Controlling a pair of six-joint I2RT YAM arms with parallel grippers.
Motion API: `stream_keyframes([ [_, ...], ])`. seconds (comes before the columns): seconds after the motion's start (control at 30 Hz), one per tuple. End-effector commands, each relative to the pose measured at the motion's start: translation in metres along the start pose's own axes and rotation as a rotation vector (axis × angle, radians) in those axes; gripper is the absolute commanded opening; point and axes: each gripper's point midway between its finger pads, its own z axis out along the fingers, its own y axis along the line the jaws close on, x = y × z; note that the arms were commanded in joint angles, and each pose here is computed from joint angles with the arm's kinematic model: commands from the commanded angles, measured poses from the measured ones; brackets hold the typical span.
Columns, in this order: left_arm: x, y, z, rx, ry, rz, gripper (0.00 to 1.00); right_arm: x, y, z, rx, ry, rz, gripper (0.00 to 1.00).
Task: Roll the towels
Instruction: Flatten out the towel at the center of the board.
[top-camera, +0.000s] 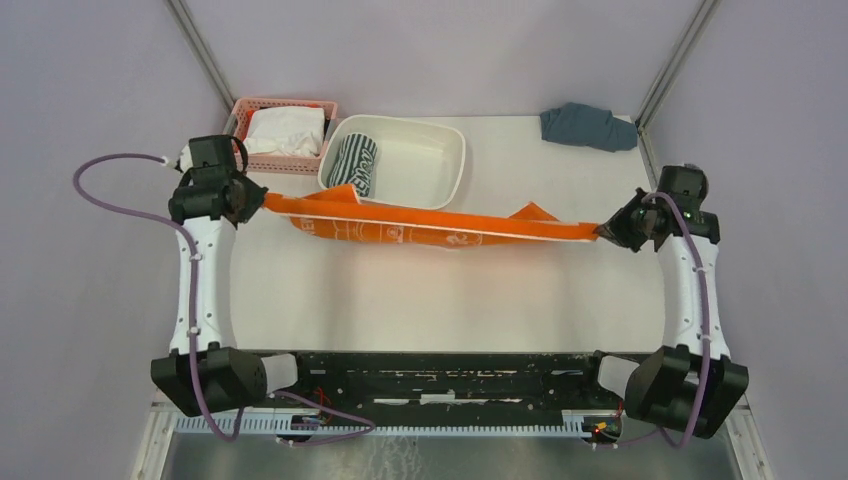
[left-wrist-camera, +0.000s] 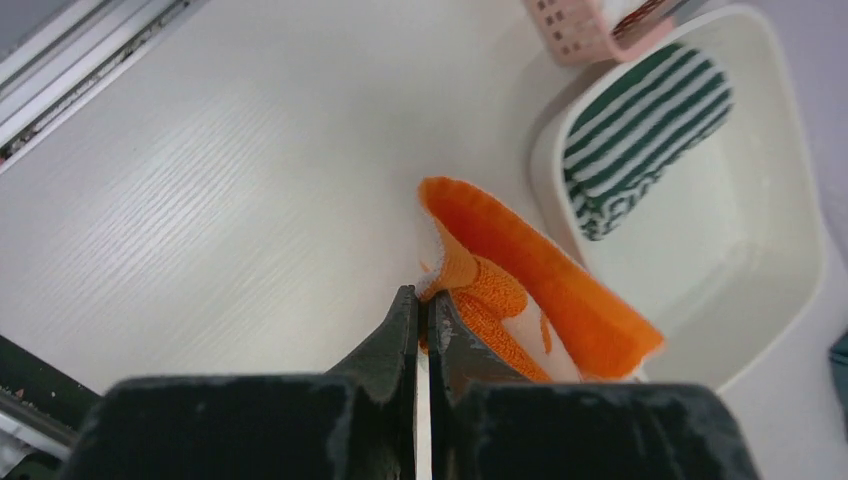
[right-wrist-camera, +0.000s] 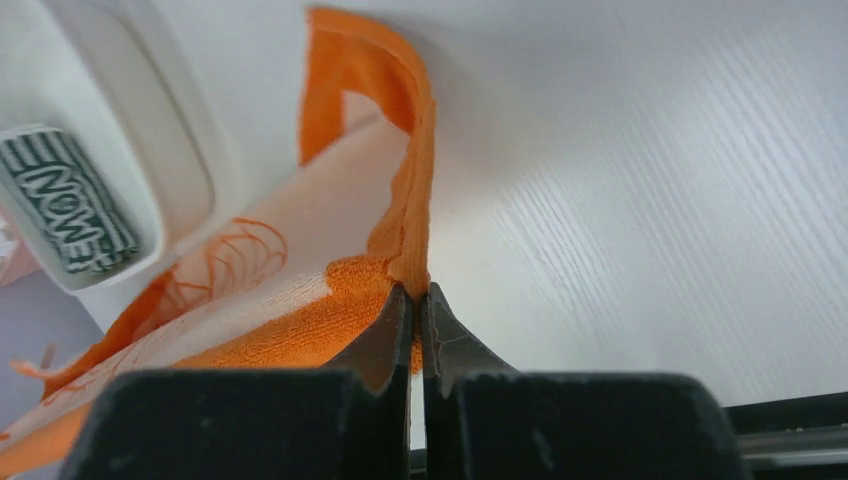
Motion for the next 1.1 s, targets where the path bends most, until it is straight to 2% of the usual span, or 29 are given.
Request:
stream_keyframes([
  [0.0,-0.062,-0.010,-0.063,0.067,-0.229,-0.034,0.03,-0.033,0.023,-0.073,-0.009,-0.178,-0.033,0.00],
  [0.13,-0.088,-0.008,-0.117,0.122,-0.365,-0.057,0.03,-0.032,0.035,-0.127,-0.032,-0.254,-0.070,0.00],
  [0.4,-0.107,0.030,-0.208,0.063,-0.614,-0.050,0.03,-0.047,0.022,-0.245,0.117,-0.605,-0.178,0.00],
  [0.53,-0.103,0.043,-0.217,0.030,-0.647,-0.020,0.03,-0.047,0.026,-0.262,0.096,-0.664,-0.196,0.00],
  [0.7,-0.068,0.032,-0.169,0.054,-0.510,0.095,0.03,-0.040,0.024,-0.219,0.103,-0.569,-0.202,0.00],
  [0.83,-0.018,0.023,-0.095,0.026,-0.307,0.213,0.03,-0.041,0.019,-0.166,0.143,-0.499,-0.198,0.00],
  [0.97,0.020,0.004,-0.024,0.019,-0.146,0.259,0.03,-0.052,0.022,-0.105,0.173,-0.431,-0.194,0.00],
  [1.07,0.032,-0.020,0.013,0.050,-0.067,0.262,0.03,-0.065,0.028,-0.063,0.188,-0.376,-0.195,0.00],
])
